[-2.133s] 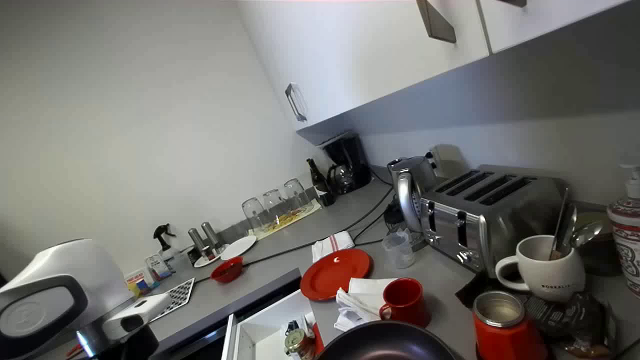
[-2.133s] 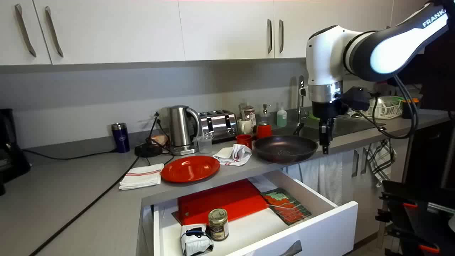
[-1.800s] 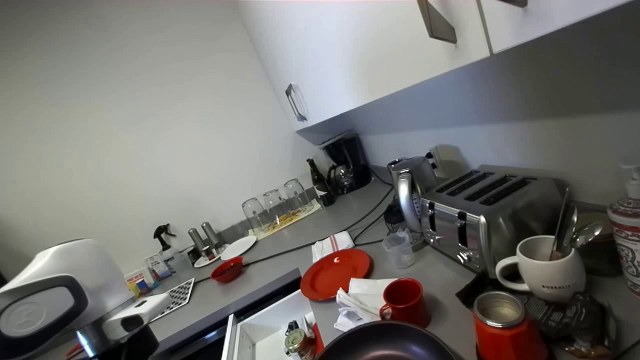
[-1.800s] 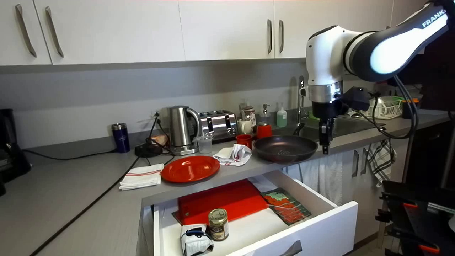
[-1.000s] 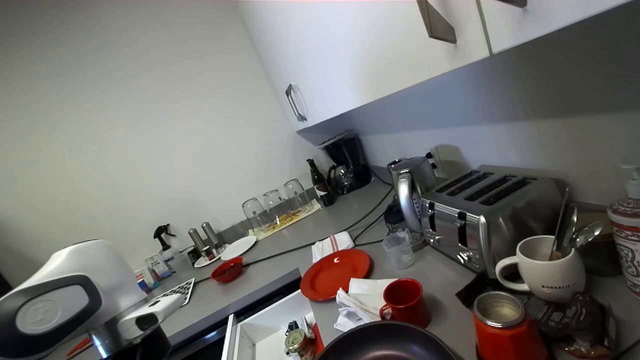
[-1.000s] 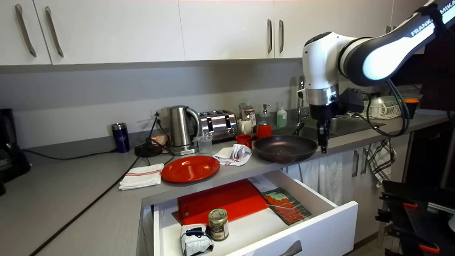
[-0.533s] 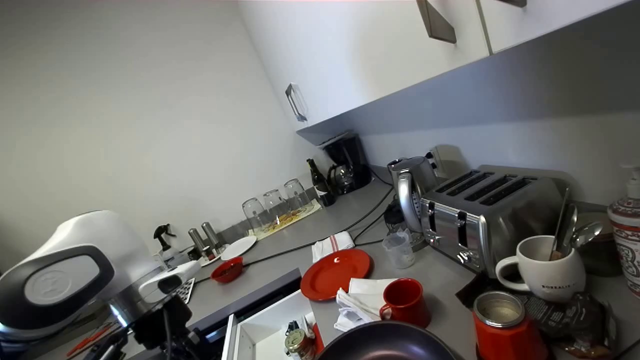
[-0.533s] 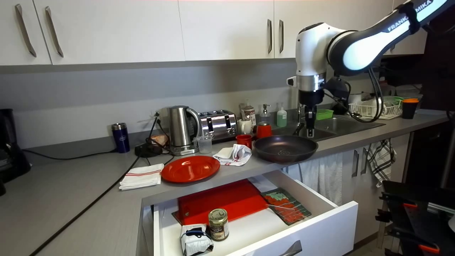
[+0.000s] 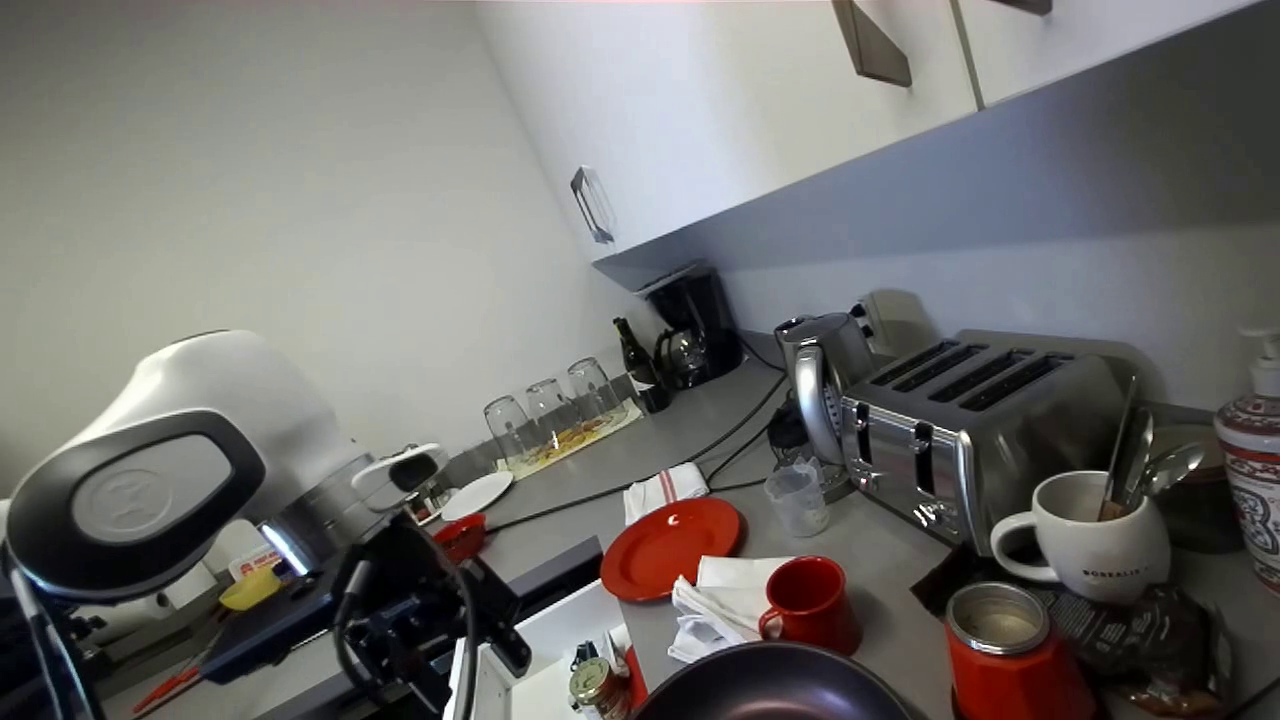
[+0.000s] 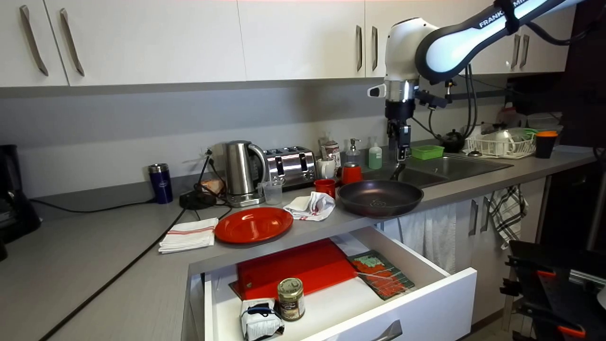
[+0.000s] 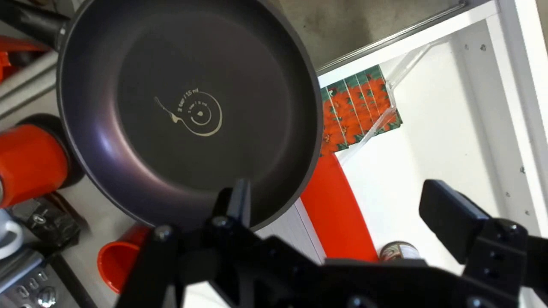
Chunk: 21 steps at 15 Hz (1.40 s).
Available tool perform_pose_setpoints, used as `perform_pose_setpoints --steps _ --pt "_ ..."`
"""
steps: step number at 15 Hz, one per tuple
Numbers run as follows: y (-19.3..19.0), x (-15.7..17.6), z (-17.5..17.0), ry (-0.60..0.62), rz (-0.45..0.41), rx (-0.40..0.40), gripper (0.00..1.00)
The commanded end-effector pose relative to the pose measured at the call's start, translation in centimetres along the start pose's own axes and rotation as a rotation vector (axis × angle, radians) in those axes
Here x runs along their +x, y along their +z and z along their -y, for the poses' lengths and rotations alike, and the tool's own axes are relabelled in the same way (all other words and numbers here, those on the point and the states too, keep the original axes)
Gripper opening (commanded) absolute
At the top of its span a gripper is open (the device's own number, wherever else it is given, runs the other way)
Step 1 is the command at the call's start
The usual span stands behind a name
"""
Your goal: Move the cup to the other side of the pen
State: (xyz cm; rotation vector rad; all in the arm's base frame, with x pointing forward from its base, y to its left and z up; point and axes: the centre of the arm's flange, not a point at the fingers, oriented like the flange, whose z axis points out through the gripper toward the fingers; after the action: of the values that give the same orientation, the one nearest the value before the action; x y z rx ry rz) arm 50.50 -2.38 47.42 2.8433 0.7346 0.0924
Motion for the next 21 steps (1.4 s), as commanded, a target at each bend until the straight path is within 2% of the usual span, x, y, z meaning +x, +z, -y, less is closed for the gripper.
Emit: perform_pose_setpoints --steps 1,3,6,10,12,15,21 --pt "0.8 0.5 -4.1 -0.190 0.024 0.052 1.00" --pt "1.7 0.4 -5.9 -0.276 0.056 0.064 1.00" --pt "2.6 0.0 -8.5 -0.342 0.097 0.074 1.00" --pt "3.2 -0.1 -12.4 -0.369 0.138 0.051 1.00" --pt "3.3 0.5 -13.9 -0.346 0.127 0.035 1.00" --pt "3.7 3.1 -15.2 -0.311 0.088 0.040 1.00" --pt "3.7 10.4 -15.0 -0.362 -0.023 0.068 1.00"
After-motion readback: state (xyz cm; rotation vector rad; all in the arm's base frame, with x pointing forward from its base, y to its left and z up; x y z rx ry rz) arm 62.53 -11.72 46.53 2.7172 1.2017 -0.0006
